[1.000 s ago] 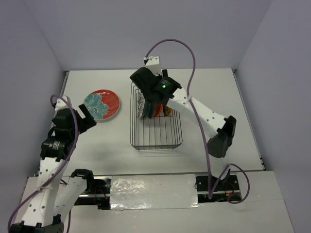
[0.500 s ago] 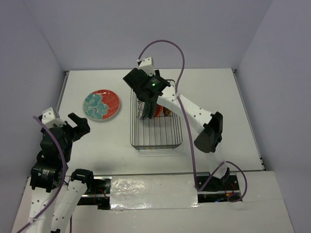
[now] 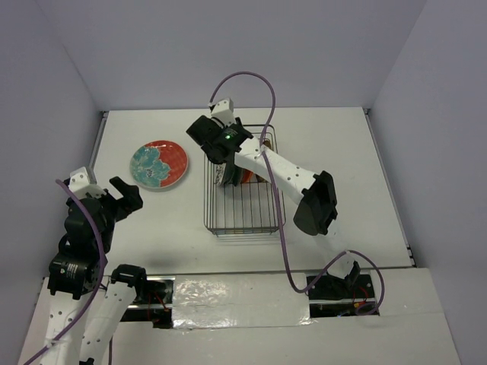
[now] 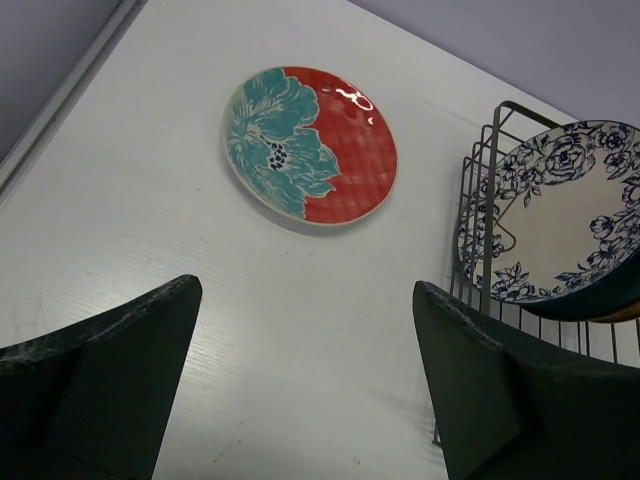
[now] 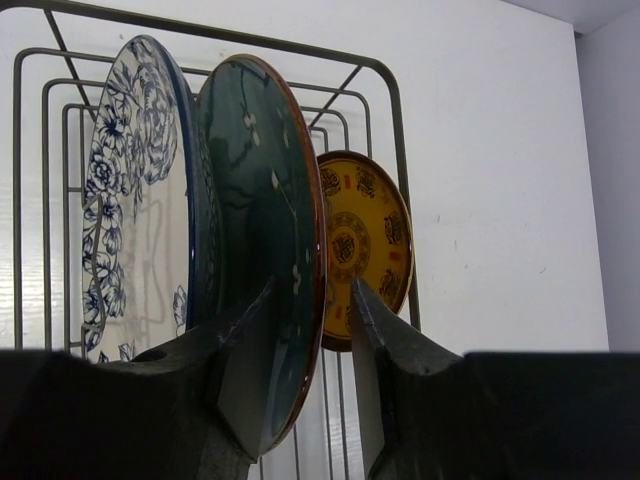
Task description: Unload the plates from the dish rack
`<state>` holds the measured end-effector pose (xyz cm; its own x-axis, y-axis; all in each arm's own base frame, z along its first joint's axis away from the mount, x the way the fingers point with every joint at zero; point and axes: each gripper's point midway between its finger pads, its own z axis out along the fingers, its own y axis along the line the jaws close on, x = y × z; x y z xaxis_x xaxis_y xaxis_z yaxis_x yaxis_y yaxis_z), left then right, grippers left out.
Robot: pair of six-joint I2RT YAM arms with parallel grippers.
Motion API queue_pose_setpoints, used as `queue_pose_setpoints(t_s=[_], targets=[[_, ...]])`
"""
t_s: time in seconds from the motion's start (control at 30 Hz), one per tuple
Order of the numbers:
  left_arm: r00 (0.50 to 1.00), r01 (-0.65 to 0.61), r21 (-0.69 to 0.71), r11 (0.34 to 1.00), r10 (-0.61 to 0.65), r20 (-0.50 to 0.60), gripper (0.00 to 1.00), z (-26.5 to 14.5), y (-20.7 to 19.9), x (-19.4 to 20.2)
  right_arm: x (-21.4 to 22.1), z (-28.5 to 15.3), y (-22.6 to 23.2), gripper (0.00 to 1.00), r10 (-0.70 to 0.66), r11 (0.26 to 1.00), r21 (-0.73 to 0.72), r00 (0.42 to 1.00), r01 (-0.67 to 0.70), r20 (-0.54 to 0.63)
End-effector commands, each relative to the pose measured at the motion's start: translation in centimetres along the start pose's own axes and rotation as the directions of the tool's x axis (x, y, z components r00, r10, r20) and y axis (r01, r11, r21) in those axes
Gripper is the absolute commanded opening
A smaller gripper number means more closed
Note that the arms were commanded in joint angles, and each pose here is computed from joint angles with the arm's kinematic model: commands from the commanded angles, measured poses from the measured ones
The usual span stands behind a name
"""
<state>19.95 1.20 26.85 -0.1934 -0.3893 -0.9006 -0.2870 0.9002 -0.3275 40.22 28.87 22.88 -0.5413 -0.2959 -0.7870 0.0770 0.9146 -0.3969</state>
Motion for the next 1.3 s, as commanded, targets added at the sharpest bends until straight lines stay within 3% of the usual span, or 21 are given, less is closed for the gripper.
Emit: queue_pose_setpoints(t_s=[0.0,0.3,0.57,0.9,1.27], targets=[[1.000,-0.008,0.035,0.999,0.007,0.023,1.00,0.2,-0.8,-0.7,-0.6,0.5,-0.4,0.41,0.050,0.998,0.045,0.998,-0.052,0.034],[1.000,-0.009,0.037,0.999,0.008,0.021,1.00,0.3,-0.9,-0.6,1.0,1.9,0.1,0.34,0.047,0.996,0.070,0.999,-0.048,0.015],[1.000,-0.009,0.038,0.999,0.008,0.022,1.00,0.2,-0.9,-0.6,0.4,1.9,-0.5,0.14,0.064,0.993,0.095,0.997,-0.067,0.031],[1.000,-0.005,0.035,0.999,0.004,0.025,1.00,0.2,-0.8,-0.7,-0.2,1.6,-1.2,0.00,0.079,0.988,0.131,0.996,-0.085,0.052],[1.000,-0.001,0.030,1.000,0.000,0.026,1.00,0.2,-0.7,-0.7,-3.1,0.0,-3.9,0.00,0.052,0.983,0.171,0.993,-0.070,0.106]])
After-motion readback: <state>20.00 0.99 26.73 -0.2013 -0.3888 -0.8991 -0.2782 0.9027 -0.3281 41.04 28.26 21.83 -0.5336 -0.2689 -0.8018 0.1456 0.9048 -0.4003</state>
